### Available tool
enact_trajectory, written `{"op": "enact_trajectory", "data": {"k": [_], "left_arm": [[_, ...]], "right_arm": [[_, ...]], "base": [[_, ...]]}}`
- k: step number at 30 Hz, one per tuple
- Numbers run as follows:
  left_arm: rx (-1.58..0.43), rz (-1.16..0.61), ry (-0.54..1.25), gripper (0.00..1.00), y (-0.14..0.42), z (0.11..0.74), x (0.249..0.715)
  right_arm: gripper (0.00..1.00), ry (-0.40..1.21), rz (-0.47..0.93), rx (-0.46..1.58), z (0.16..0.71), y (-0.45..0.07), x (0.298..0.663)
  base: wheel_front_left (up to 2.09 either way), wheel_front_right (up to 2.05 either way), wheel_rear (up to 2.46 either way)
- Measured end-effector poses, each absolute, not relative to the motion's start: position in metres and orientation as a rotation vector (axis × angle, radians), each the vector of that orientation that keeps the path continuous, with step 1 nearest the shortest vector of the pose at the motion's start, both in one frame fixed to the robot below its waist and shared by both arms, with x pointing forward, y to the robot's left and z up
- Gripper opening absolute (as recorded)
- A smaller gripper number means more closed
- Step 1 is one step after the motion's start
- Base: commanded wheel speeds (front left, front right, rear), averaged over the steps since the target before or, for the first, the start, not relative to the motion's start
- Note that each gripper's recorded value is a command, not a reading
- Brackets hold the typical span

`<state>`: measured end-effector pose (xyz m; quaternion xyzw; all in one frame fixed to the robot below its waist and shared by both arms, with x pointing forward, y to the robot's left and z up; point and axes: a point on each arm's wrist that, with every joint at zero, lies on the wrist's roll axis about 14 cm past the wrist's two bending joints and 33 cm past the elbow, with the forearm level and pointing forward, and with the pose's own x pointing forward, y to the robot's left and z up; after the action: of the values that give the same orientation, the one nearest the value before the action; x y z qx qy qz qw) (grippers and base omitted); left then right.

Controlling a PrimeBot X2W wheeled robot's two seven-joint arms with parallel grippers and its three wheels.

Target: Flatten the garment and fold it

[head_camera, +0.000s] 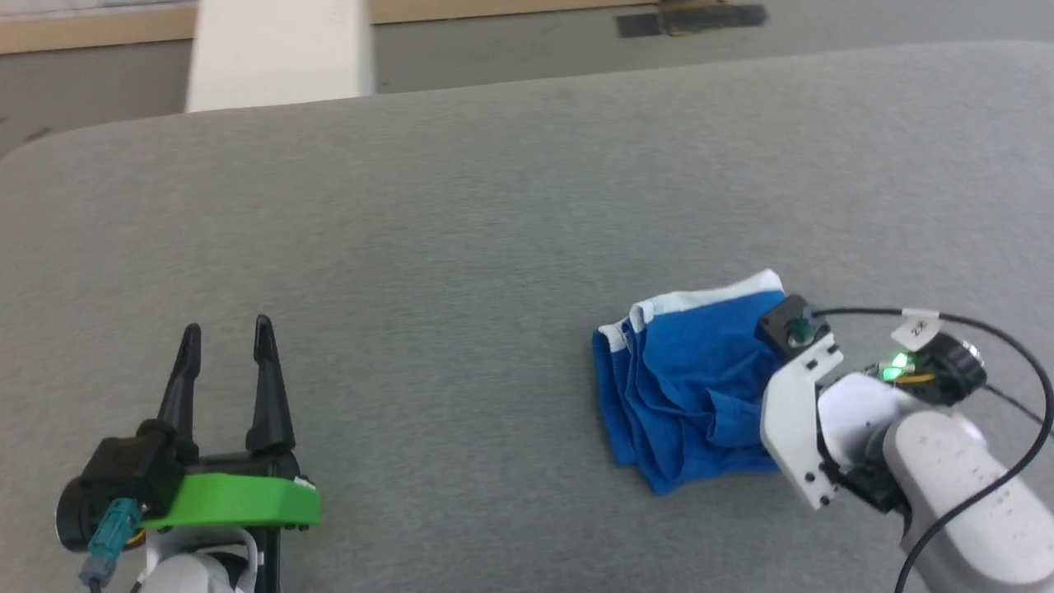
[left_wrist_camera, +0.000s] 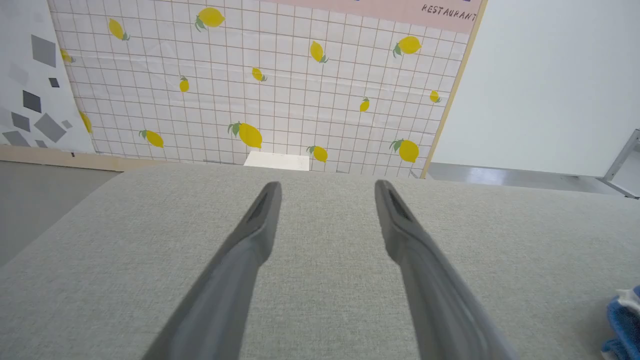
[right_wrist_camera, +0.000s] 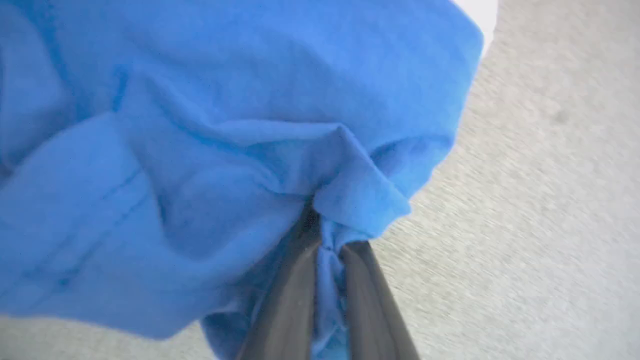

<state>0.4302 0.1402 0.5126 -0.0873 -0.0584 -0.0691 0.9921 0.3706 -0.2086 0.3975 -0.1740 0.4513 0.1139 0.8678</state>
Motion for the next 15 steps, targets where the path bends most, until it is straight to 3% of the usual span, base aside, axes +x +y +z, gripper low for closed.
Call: {"op": "enact_trajectory", "data": {"k": [7, 15], "left_arm": [[-0.188, -0.319, -0.139, 1.00, 0.079, 0.517, 0.467], [-0.196, -0.405, -0.121, 1.00, 0.044, 0.507, 0.491]], "right_arm": [[0.00, 0.966, 0.059, -0.380, 0.409, -0.283, 0.357], [0.00, 0.940, -0.140, -0.348, 0.428, -0.351, 0.356]], "base": [[0.00, 0.00, 0.00], [0.00, 0.00, 0.00]]}}
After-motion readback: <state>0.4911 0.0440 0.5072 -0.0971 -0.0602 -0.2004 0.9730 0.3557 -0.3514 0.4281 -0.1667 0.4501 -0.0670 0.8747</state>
